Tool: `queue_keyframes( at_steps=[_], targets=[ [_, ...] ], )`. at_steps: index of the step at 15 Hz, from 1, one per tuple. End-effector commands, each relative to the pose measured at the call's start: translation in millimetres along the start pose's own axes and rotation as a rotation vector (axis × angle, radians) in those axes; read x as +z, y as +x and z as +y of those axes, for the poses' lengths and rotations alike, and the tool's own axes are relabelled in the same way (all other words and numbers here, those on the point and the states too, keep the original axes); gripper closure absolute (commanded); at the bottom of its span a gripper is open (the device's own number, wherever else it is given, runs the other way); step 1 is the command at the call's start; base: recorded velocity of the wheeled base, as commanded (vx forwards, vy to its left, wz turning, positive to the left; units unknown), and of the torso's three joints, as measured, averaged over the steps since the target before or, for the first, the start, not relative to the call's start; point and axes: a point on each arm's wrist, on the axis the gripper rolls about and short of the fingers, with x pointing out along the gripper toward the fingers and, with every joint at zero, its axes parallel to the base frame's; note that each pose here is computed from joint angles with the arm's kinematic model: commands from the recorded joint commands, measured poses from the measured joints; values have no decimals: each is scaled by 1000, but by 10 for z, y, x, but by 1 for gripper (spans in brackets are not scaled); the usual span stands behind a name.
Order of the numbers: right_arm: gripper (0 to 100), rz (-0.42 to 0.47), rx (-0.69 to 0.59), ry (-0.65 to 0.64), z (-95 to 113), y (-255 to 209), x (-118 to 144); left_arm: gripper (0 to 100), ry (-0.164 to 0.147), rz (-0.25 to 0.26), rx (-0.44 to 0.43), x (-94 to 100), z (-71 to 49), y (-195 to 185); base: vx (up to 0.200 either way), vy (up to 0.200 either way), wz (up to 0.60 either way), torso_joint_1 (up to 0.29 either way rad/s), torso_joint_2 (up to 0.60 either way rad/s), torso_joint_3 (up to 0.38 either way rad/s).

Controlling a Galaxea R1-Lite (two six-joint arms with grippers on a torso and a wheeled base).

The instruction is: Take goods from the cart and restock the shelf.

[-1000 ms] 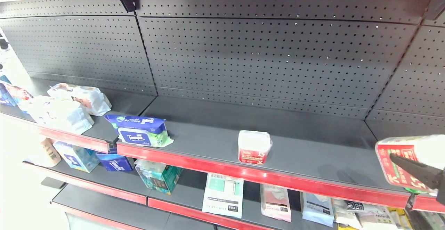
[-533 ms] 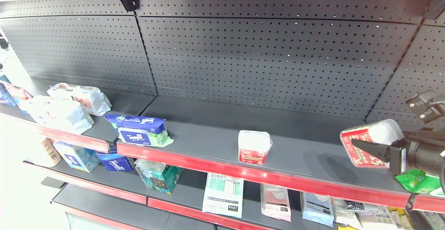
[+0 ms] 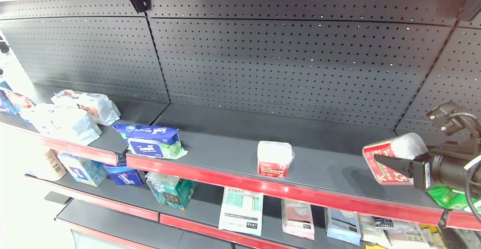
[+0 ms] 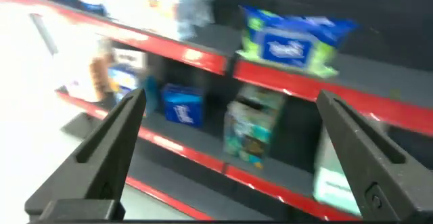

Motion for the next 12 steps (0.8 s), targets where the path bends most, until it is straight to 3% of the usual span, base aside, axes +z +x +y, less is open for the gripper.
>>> queue_keyframes(
  at_steps=[1, 12],
  targets=[
    [100, -6, -2, -1, -5, -3, 16, 0, 31, 26, -82, -34, 10, 0, 0, 0, 0, 0, 0, 0],
    [100, 37, 10, 7, -54, 209, 45, 0, 32, 26, -56, -36, 12, 1, 0, 0, 0, 0, 0, 0]
  ],
)
